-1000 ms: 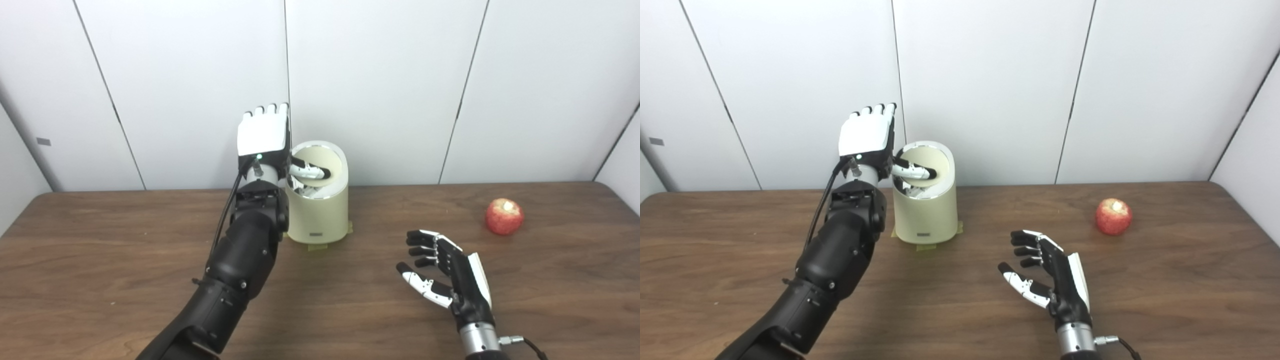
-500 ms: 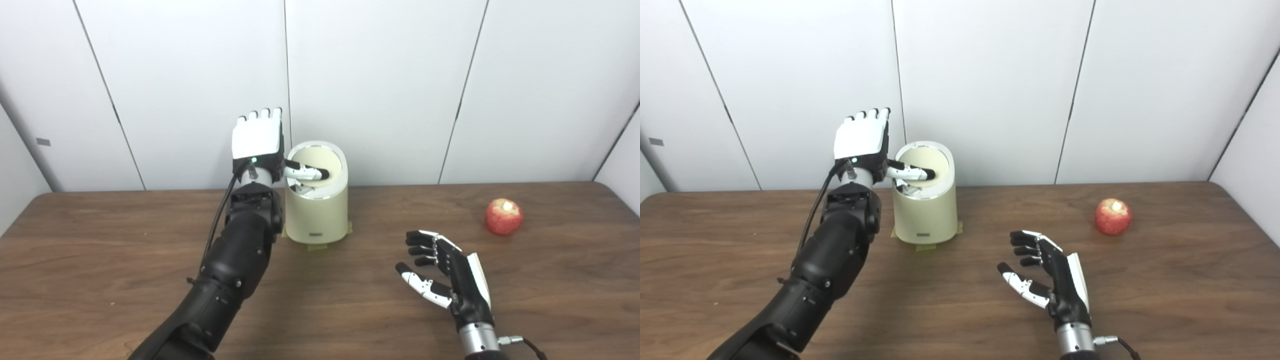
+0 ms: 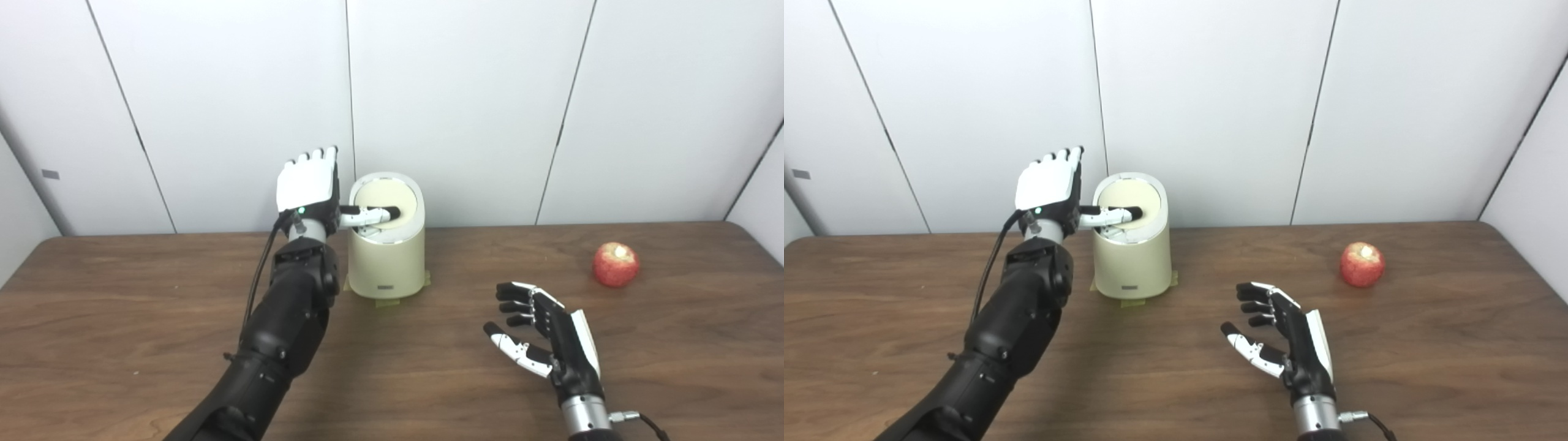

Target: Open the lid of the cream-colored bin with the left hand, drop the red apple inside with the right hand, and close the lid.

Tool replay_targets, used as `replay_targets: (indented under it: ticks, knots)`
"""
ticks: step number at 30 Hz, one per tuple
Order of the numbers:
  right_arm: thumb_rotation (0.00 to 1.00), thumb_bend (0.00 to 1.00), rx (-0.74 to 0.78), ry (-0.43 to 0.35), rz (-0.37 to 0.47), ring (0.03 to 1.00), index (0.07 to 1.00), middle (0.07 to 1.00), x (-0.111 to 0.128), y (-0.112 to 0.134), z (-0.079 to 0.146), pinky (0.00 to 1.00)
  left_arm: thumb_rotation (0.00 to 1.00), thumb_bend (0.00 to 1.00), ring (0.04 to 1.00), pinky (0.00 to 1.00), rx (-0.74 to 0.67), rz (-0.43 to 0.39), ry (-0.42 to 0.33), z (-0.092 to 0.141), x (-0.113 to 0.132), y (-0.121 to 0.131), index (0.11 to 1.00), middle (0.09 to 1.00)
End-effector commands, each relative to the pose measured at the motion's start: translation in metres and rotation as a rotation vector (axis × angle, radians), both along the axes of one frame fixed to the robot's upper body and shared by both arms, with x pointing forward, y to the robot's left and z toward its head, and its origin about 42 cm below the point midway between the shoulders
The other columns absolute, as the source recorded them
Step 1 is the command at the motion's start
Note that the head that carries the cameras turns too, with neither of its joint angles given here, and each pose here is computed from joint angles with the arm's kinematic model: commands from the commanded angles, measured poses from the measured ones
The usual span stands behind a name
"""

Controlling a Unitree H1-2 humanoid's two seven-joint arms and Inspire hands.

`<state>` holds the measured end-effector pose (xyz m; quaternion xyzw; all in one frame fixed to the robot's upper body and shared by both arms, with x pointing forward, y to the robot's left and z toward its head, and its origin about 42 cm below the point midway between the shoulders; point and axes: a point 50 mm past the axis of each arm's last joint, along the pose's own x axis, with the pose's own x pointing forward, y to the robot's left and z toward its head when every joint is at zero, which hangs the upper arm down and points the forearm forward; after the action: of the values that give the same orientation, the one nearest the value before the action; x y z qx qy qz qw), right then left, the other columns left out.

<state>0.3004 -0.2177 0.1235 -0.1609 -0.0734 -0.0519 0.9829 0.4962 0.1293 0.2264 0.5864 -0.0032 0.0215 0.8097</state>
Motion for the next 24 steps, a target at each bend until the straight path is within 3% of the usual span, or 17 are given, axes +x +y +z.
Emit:
replay_targets:
  ticks: [1,6,12,18,24]
  knots:
    - [0.16,0.24,-0.014,-0.039,0.01,0.683,0.675,0.696,0.008,0.002,0.011,0.61,1.0,0.77,1.0,1.0,-0.136,-0.041,-0.039,0.02,0.006,-0.005,1.0,1.0]
    - [0.15,0.24,-0.013,-0.026,0.009,0.685,0.671,0.695,0.008,0.003,0.012,0.61,1.0,0.77,1.0,1.0,-0.527,-0.126,-0.055,0.023,0.0,-0.005,1.0,1.0]
    - [0.11,0.24,-0.027,-0.025,0.013,0.682,0.672,0.699,0.008,0.003,0.011,0.6,1.0,0.78,1.0,1.0,-0.836,-0.242,-0.131,0.037,-0.016,-0.004,1.0,1.0]
    - [0.14,0.24,-0.028,-0.027,0.011,0.688,0.677,0.703,0.01,0.002,0.01,0.6,1.0,0.64,1.0,1.0,-1.028,-0.276,-0.262,0.041,-0.04,0.004,1.0,1.0]
    - [0.14,0.24,-0.08,-0.031,0.009,0.69,0.683,0.707,0.01,0.001,0.011,0.61,1.0,0.54,1.0,1.0,-1.04,-0.289,-0.382,0.033,-0.065,0.026,1.0,1.0]
